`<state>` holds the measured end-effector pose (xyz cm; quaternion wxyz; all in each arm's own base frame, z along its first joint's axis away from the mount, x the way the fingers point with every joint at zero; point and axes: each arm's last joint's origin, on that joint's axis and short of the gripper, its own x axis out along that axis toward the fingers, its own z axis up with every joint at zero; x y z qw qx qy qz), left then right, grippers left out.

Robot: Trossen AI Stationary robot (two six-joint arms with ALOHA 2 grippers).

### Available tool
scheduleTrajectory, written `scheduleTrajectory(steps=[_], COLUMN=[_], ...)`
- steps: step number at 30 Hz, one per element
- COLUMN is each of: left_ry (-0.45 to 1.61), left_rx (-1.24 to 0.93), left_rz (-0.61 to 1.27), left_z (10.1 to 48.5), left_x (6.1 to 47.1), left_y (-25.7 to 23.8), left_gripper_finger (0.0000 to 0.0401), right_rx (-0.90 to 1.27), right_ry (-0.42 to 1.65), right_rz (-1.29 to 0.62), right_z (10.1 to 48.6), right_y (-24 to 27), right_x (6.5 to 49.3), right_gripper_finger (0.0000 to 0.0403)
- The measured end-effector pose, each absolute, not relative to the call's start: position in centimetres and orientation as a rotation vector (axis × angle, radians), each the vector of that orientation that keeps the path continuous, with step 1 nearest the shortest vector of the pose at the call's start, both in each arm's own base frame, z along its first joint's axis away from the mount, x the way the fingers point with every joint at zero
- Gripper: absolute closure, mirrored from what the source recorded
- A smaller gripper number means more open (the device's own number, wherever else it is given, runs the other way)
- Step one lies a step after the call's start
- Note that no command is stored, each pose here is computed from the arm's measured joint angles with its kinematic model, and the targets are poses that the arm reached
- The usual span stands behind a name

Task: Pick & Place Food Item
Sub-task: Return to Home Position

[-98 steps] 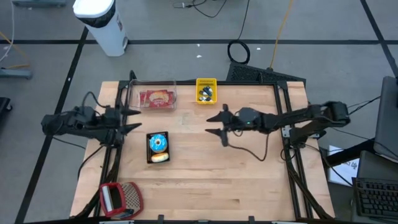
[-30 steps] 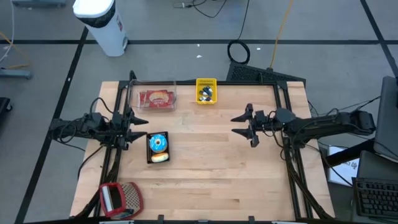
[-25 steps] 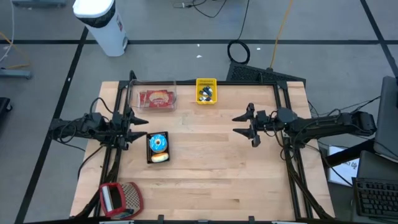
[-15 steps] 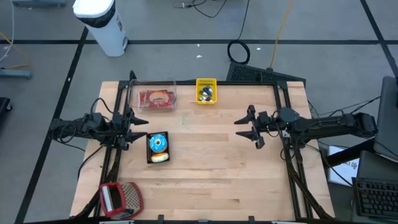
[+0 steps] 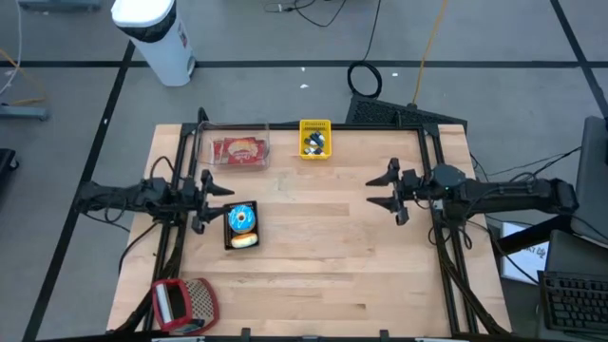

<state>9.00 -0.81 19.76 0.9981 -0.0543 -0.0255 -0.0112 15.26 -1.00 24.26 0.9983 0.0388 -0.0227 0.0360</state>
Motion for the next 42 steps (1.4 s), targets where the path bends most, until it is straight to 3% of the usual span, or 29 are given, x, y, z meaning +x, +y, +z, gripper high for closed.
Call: scheduleTrajectory(steps=[12, 15, 32, 42], left_ry=[-0.04, -0.047, -0.032, -0.049], left_rx=[-0.116, -0.115, -0.068, -0.07], left_rz=[-0.035, -0.069, -0.091, -0.045], left_z=[18.6, 18.7, 17.0, 17.2], left_x=[9.3, 9.3, 9.7, 9.7], left_y=[-0.9, -1.0, -1.1, -1.0], left_gripper_finger=[0.016, 0.016, 0.016, 0.016], right_rx=[0.104, 0.122, 0.081, 0.036], right_ry=[-0.168, -0.274, -0.003, -0.04], right_rz=[0.015, 0.024, -0.02, -0.019], right_z=[18.8, 19.5, 16.9, 17.4], right_y=[-1.0, -0.9, -1.0, -0.9], right_x=[13.0, 12.6, 12.8, 11.8], right_gripper_finger=[0.0195, 0.0195, 0.0195, 0.0195])
